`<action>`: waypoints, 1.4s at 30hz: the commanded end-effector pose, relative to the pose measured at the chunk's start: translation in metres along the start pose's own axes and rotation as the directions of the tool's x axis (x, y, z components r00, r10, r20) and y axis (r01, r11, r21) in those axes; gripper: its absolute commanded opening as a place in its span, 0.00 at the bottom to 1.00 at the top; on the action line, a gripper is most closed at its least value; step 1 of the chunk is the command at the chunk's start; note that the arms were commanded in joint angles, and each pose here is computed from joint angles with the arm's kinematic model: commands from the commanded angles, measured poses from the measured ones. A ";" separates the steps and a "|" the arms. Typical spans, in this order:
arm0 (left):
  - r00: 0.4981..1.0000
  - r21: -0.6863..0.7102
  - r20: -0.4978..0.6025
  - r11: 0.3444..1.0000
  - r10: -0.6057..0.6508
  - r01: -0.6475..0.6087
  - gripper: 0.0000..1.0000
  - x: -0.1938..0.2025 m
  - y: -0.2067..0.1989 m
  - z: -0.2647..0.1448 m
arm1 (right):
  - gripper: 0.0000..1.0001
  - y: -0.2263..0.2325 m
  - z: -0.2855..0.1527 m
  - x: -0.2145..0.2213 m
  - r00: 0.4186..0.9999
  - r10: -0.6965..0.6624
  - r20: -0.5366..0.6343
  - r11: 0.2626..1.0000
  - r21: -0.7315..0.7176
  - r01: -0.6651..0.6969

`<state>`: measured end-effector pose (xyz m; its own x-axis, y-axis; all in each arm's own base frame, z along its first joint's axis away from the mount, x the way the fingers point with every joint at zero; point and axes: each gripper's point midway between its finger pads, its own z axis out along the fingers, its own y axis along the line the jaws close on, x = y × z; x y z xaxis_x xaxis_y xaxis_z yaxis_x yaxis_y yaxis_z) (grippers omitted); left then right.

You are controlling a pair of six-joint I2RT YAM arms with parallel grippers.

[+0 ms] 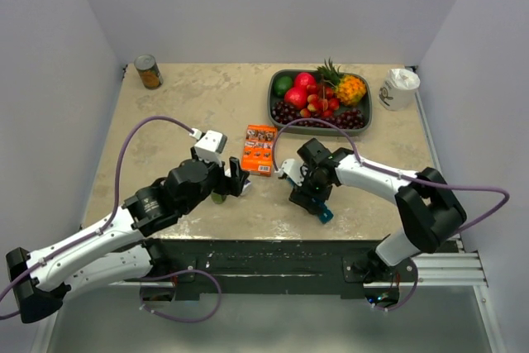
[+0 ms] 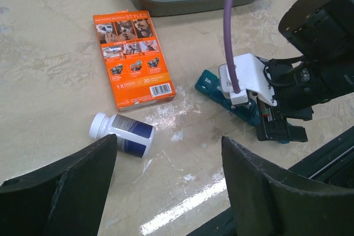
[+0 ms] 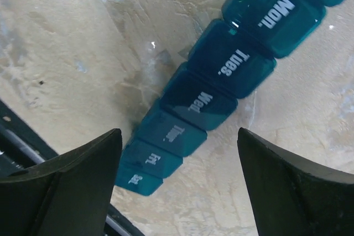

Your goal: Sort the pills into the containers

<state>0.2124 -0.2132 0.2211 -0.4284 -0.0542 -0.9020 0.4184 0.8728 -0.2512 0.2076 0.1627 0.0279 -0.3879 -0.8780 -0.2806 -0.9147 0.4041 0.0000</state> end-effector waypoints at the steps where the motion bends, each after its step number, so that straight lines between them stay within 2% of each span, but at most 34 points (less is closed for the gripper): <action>1: 1.000 -0.031 0.028 0.999 0.012 -0.011 0.80 -0.008 0.007 -0.003 | 0.79 -0.004 0.008 -0.013 1.000 0.005 -0.005 1.000 0.026 -0.005; 3: 0.999 -0.033 0.030 0.999 0.014 -0.013 0.80 -0.007 0.009 -0.005 | 0.73 -0.001 0.011 -0.015 1.000 -0.009 -0.011 1.000 0.002 0.009; 4: 0.999 -0.033 0.031 0.999 0.017 -0.016 0.80 -0.007 0.009 -0.005 | 0.65 0.002 0.012 -0.017 1.000 -0.027 -0.008 1.000 -0.010 0.027; 8: 0.997 -0.018 0.065 0.999 0.041 -0.040 0.80 -0.013 0.012 -0.014 | 0.44 0.007 0.009 -0.027 0.986 -0.168 0.012 0.985 -0.048 0.169; 11: 0.991 0.018 0.106 0.996 0.079 -0.082 0.80 -0.021 0.010 -0.023 | 0.42 0.005 0.005 -0.042 0.947 -0.321 0.033 0.945 -0.051 0.322; 14: 0.978 0.074 0.159 0.987 0.132 -0.145 0.80 -0.028 0.005 -0.032 | 0.44 -0.001 0.006 -0.059 0.913 -0.406 0.045 0.912 -0.040 0.408; 17: 0.957 0.157 0.208 0.959 0.202 -0.236 0.80 -0.029 -0.008 -0.037 | 0.54 -0.006 0.006 -0.074 0.906 -0.421 0.044 0.904 -0.059 0.423; 18: 0.945 0.174 0.216 0.943 0.245 -0.284 0.80 -0.026 -0.010 -0.037 | 0.69 -0.005 0.003 -0.077 0.907 -0.418 0.053 0.905 -0.067 0.421; 22: 0.913 0.306 0.193 0.862 0.360 -0.405 0.79 -0.001 -0.032 -0.027 | 0.93 -0.009 -0.023 -0.083 0.914 -0.387 0.119 0.915 -0.073 0.397; 23: 0.910 0.320 0.184 0.852 0.373 -0.414 0.79 0.003 -0.034 -0.023 | 0.95 -0.009 -0.036 -0.083 0.911 -0.384 0.149 0.915 -0.072 0.398; 26: 0.850 0.400 0.160 0.755 0.501 -0.520 0.77 0.026 -0.046 -0.008 | 0.97 -0.015 -0.059 -0.070 0.921 -0.318 0.224 0.930 -0.116 0.349; 27: 0.820 0.413 0.183 0.715 0.542 -0.564 0.77 0.027 -0.050 -0.004 | 0.97 -0.016 -0.071 -0.067 0.916 -0.310 0.255 0.932 -0.109 0.346; 29: 0.783 0.479 0.169 0.645 0.598 -0.596 0.77 0.045 -0.060 0.008 | 0.96 -0.024 -0.079 -0.056 0.913 -0.277 0.299 0.942 -0.102 0.319; 30: 0.739 0.490 0.202 0.587 0.642 -0.644 0.77 0.048 -0.063 0.014 | 0.96 -0.020 -0.077 -0.045 0.915 -0.267 0.303 0.946 -0.097 0.308; 32: 0.688 0.541 0.199 0.507 0.698 -0.671 0.77 0.065 -0.073 0.028 | 0.96 -0.014 -0.066 -0.030 0.921 -0.249 0.299 0.952 -0.098 0.289; 33: 0.633 0.542 0.224 0.446 0.741 -0.713 0.76 0.069 -0.074 0.034 | 0.96 -0.012 -0.065 -0.028 0.922 -0.239 0.304 0.956 -0.096 0.279; 34: 0.597 0.565 0.195 0.408 0.778 -0.717 0.76 0.085 -0.074 0.046 | 0.96 -0.011 -0.061 -0.025 0.926 -0.225 0.302 0.959 -0.101 0.266; 36: 0.526 0.566 0.221 0.331 0.821 -0.755 0.76 0.085 -0.080 0.058 | 0.95 -0.009 -0.054 -0.023 0.939 -0.168 0.299 0.971 -0.115 0.210; 37: 0.497 0.581 0.197 0.308 0.845 -0.754 0.76 0.097 -0.077 0.069 | 0.95 -0.008 -0.050 -0.022 0.942 -0.152 0.298 0.972 -0.127 0.197; 39: 0.448 0.577 0.221 0.254 0.866 -0.776 0.74 0.098 -0.081 0.081 | 0.95 -0.011 -0.041 -0.019 0.953 -0.106 0.282 0.982 -0.122 0.146; 42: 0.395 0.578 0.218 0.208 0.893 -0.789 0.72 0.111 -0.080 0.101 | 0.95 -0.018 -0.028 -0.015 0.968 -0.057 0.244 0.990 -0.112 0.086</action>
<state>0.1922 -0.3090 0.0878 0.1956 0.7046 -0.6821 0.9479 0.0424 0.3156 0.2104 0.1532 0.0629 -0.2405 -0.8455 -0.4767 -0.9705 0.2193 0.1006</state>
